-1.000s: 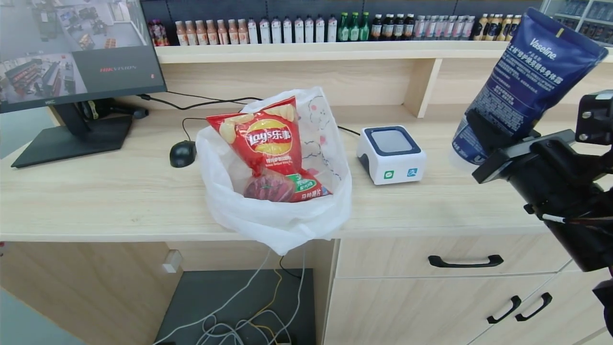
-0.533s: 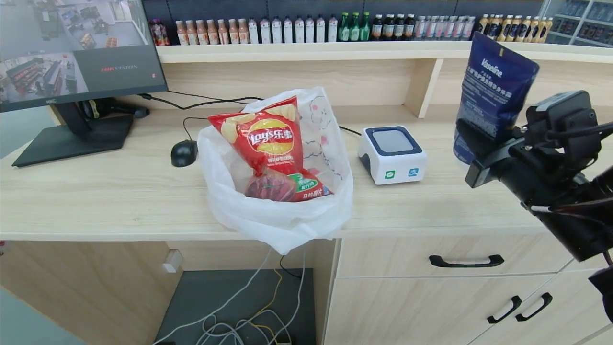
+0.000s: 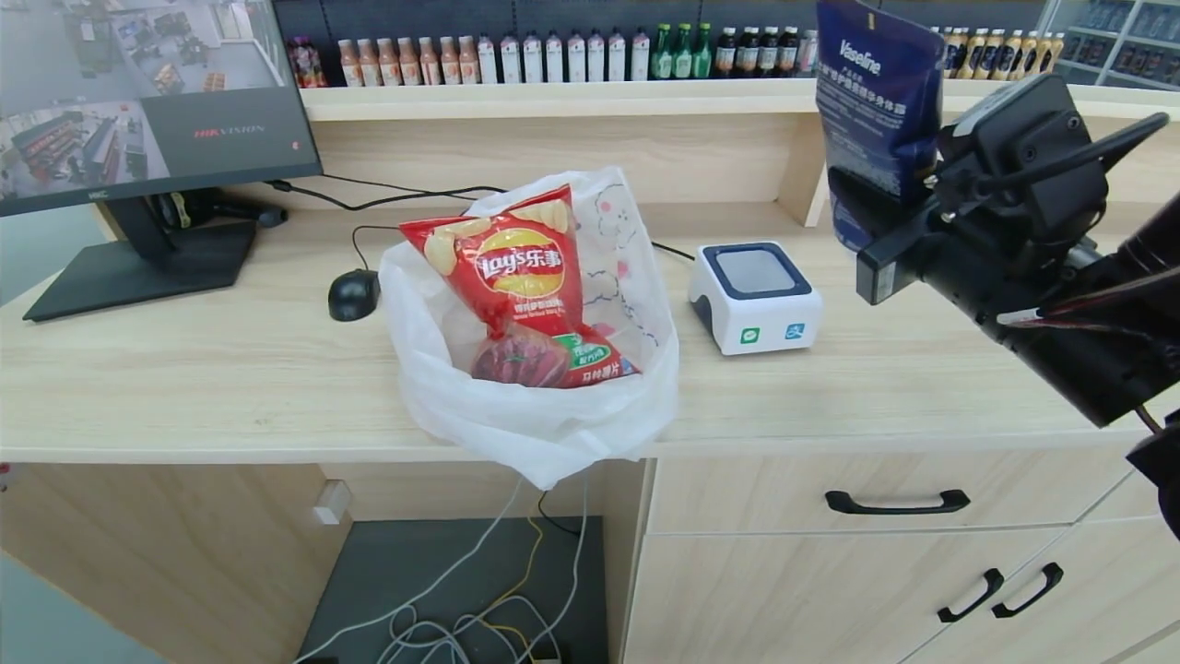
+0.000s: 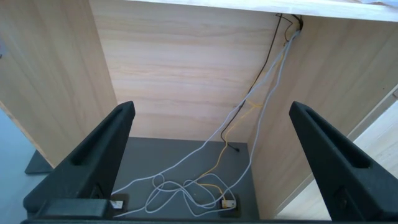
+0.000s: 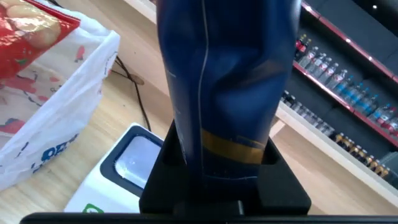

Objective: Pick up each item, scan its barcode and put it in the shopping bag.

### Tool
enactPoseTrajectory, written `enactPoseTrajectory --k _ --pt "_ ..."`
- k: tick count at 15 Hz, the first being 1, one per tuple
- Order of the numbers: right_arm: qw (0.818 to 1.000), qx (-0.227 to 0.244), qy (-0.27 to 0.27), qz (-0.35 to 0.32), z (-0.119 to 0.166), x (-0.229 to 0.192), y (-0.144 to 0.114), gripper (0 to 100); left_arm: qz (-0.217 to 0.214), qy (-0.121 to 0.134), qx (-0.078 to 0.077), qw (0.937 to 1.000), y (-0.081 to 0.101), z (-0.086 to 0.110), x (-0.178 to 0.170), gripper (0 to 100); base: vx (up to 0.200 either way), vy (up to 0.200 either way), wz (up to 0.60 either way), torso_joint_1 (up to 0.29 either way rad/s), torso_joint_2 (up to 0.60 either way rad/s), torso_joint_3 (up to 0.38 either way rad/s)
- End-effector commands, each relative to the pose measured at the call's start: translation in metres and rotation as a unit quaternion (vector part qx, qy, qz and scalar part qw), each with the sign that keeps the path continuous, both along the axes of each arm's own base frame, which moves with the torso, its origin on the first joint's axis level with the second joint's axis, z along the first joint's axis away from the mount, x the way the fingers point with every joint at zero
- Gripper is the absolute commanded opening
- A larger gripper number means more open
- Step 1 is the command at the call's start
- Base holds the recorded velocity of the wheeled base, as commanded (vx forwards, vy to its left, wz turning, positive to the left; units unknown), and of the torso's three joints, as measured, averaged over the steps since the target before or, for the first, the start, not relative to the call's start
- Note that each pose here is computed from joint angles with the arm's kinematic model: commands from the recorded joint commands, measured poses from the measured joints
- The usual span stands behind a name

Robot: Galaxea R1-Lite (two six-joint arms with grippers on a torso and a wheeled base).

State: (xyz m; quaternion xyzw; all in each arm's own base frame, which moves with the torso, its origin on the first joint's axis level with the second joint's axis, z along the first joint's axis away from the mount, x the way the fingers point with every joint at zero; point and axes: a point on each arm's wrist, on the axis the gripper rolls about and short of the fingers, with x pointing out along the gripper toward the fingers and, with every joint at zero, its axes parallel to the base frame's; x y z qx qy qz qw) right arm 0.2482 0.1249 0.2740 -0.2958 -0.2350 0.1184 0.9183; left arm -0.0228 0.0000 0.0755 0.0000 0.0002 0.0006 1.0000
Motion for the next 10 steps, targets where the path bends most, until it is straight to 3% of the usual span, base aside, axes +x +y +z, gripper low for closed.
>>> enactPoseTrajectory --k 1,3,5,10 --pt "1.0 -0.004 -0.013 0.007 0.01 -0.001 0.004 0 -0.001 0.0 -0.001 1.0 0.0 0.0 0.0 100 0.0 0.0 0.0 0.0 0.0 0.0" --pt "0.999 -0.017 -0.018 0.021 0.013 0.006 0.008 0 -0.001 0.0 0.0 1.0 0.0 0.0 0.0 100 0.0 0.0 0.0 0.0 0.0 0.0" --pt "0.996 -0.075 -0.024 0.044 0.01 0.017 0.011 0 0.0 0.0 0.0 1.0 0.0 0.0 0.0 100 0.0 0.0 0.0 0.0 0.0 0.0" --pt "0.981 -0.169 -0.054 0.075 0.005 0.047 0.005 0 0.0 0.0 -0.001 1.0 0.0 0.0 0.0 100 0.0 0.0 0.0 0.0 0.0 0.0"
